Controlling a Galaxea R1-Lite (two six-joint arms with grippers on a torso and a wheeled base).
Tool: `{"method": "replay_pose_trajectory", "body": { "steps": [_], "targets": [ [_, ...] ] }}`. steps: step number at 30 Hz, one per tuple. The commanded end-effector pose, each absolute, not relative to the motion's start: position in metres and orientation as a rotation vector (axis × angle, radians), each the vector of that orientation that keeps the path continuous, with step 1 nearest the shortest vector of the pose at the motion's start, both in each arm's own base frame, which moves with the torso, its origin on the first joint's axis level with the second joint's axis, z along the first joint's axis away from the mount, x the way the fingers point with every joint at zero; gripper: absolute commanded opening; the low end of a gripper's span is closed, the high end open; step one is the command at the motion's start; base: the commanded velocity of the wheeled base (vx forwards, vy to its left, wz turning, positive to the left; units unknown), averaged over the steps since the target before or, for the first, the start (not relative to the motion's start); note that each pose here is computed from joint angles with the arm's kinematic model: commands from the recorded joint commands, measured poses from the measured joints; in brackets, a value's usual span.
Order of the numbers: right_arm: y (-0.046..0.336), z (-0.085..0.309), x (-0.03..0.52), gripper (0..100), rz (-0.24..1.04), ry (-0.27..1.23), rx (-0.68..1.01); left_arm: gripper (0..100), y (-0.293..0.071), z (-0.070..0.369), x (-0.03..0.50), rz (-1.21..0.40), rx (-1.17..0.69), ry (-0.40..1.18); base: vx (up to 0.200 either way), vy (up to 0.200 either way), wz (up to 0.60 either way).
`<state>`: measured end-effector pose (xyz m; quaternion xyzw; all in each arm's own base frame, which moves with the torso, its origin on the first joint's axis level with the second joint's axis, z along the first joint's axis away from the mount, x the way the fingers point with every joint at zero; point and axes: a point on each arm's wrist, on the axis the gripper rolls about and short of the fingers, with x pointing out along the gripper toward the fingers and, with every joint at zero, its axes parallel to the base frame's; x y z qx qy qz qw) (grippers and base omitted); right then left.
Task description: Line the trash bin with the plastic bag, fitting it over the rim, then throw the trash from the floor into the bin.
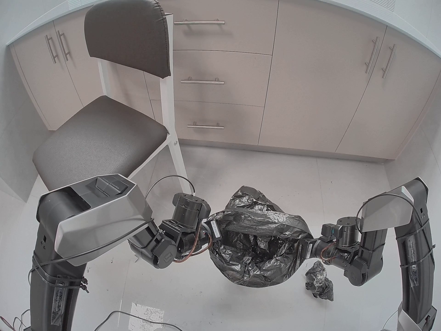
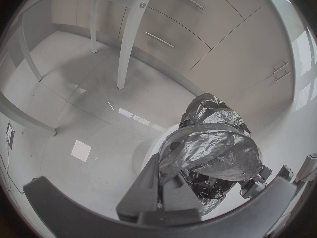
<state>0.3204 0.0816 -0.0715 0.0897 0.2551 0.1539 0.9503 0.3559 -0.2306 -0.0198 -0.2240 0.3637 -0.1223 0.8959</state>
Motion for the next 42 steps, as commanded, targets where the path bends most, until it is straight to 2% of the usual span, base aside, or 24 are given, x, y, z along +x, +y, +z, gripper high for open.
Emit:
{"method": "replay_pose_trajectory", "body": {
  "steps": [1, 4, 5, 11, 18, 26, 30, 36, 42],
  "targets": [
    [0.08, -0.072, 0.323, 0, 0.309, 0.502, 0.185, 0, -0.228, -0.022, 0.358, -0.243, -0.465, 0.755, 0.0, 0.0, 0.0],
    [0.08, -0.072, 0.323, 0, 0.309, 0.502, 0.184, 0, -0.228, -0.023, 0.357, -0.24, -0.465, 0.756, 0.0, 0.0, 0.0],
    [0.08, -0.072, 0.323, 100, 0.309, 0.502, 0.184, 0, -0.228, -0.023, 0.357, -0.24, -0.465, 0.757, 0.0, 0.0, 0.0],
    [0.082, -0.071, 0.312, 100, 0.325, 0.536, 0.169, 0, -0.228, -0.022, 0.357, -0.249, -0.475, 0.739, 0.0, 0.0, 0.0],
    [0.089, -0.059, 0.281, 100, 0.411, 0.577, 0.006, 0, -0.228, -0.022, 0.357, -0.25, -0.477, 0.737, 0.0, 0.0, 0.0],
    [0.12, -0.013, 0.279, 100, 0.462, 0.406, -0.024, 0, -0.228, -0.022, 0.357, -0.251, -0.476, 0.735, 0.0, 0.0, 0.0],
    [0.136, -0.001, 0.29, 100, 0.435, 0.31, -0.045, 0, -0.228, -0.022, 0.357, -0.25, -0.476, 0.737, 0.0, 0.0, 0.0],
    [0.148, 0.004, 0.315, 100, 0.428, 0.297, -0.082, 0, -0.228, -0.022, 0.357, -0.251, -0.474, 0.736, 0.0, 0.0, 0.0],
    [0.156, 0.002, 0.341, 100, 0.404, 0.36, -0.113, 0, -0.227, -0.023, 0.356, -0.25, -0.475, 0.734, 0.0, 0.0, 0.0]
  ]
}}
